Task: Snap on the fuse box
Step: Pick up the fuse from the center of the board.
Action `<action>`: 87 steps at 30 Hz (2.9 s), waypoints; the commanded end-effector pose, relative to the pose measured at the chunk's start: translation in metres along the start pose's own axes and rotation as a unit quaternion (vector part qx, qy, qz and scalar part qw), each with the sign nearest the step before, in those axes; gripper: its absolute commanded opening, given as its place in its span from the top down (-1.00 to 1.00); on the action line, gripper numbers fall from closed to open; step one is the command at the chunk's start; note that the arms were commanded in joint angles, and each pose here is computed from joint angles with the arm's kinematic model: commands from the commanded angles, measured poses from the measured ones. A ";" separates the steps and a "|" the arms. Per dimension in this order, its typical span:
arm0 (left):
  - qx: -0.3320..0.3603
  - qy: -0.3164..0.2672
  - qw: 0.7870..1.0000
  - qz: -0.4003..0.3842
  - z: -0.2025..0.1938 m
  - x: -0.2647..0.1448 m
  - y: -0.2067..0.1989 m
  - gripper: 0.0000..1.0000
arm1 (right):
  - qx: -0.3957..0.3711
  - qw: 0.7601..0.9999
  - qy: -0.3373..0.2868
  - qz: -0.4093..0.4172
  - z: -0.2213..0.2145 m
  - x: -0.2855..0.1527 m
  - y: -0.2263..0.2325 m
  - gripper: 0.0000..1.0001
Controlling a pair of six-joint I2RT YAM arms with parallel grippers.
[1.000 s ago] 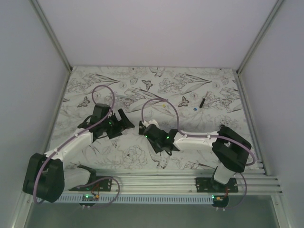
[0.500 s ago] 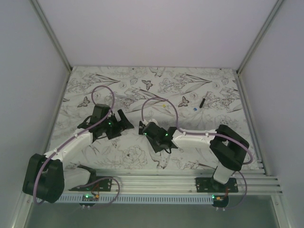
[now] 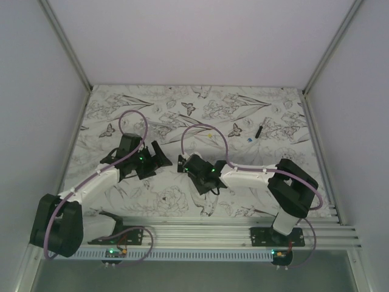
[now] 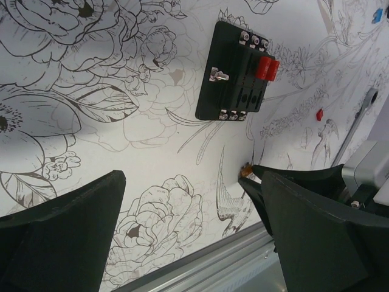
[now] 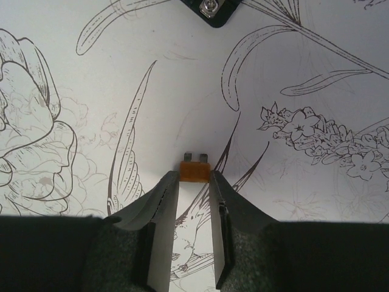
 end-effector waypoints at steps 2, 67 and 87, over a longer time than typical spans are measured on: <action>0.002 0.018 1.000 -0.017 -0.002 -0.001 -0.006 -0.99 | -0.017 0.999 0.034 -0.009 -0.013 0.003 -0.007 0.45; 0.063 0.064 0.975 -0.201 -0.017 0.000 -0.119 1.00 | -0.050 0.919 -0.303 0.249 0.119 -0.092 0.029 0.32; 0.082 -0.225 0.925 -0.295 0.028 -0.094 -0.154 1.00 | 0.197 0.728 -0.436 0.491 0.154 -0.211 0.023 0.11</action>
Point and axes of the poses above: each gripper's point midway between its finger pads, its own x axis out along the fingers, its own y axis along the line the jaws close on, z = x × y, the point moved 1 cm from there along -x, back along the fingers, and after that the axes turned 9 degrees about x, right-handed, at the moved point
